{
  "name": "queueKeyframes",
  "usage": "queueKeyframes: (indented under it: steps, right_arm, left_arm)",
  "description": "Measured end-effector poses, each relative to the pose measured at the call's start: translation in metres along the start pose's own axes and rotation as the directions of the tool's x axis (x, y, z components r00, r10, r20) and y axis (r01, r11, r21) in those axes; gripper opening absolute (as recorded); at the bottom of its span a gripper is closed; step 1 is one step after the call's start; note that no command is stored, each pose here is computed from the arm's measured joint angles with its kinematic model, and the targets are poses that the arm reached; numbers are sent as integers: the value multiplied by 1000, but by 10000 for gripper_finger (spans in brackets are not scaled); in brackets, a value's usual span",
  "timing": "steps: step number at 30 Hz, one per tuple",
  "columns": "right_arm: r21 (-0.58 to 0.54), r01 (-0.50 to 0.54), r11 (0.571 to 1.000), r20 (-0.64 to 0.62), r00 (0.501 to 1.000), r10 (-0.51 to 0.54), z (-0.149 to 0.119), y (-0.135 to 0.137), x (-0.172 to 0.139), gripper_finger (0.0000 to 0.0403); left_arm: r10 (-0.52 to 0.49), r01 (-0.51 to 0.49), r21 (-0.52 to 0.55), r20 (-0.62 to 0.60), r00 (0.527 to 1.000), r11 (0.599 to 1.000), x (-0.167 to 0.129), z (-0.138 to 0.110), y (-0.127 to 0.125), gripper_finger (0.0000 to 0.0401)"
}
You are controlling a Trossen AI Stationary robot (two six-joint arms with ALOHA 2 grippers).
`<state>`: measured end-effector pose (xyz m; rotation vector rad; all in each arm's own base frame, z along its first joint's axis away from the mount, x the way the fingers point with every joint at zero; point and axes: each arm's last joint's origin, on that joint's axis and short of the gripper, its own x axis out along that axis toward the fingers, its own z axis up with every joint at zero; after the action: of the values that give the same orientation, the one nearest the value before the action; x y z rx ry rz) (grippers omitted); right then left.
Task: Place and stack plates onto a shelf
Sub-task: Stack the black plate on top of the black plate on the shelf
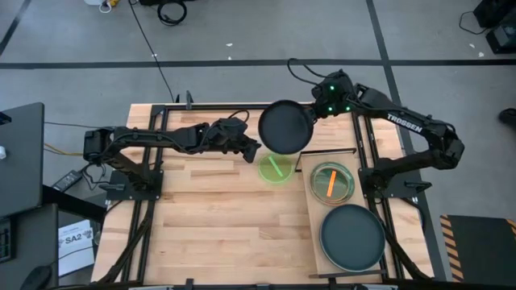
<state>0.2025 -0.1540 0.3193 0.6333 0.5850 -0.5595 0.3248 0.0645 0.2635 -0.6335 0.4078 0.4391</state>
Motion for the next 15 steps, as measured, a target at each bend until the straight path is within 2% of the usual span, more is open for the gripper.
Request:
queueKeyframes:
  steps: [9,15]
  right_arm:
    - [3,-11,1000,88,996,11,0,-1,-36,22]
    - [41,-145,989,72,987,141,-14,6,-70,22]
  left_arm:
    - [3,-3,0,-2,1000,1000,0,0,0,139]
    - [3,-3,-1,-1,1000,1000,0,0,0,139]
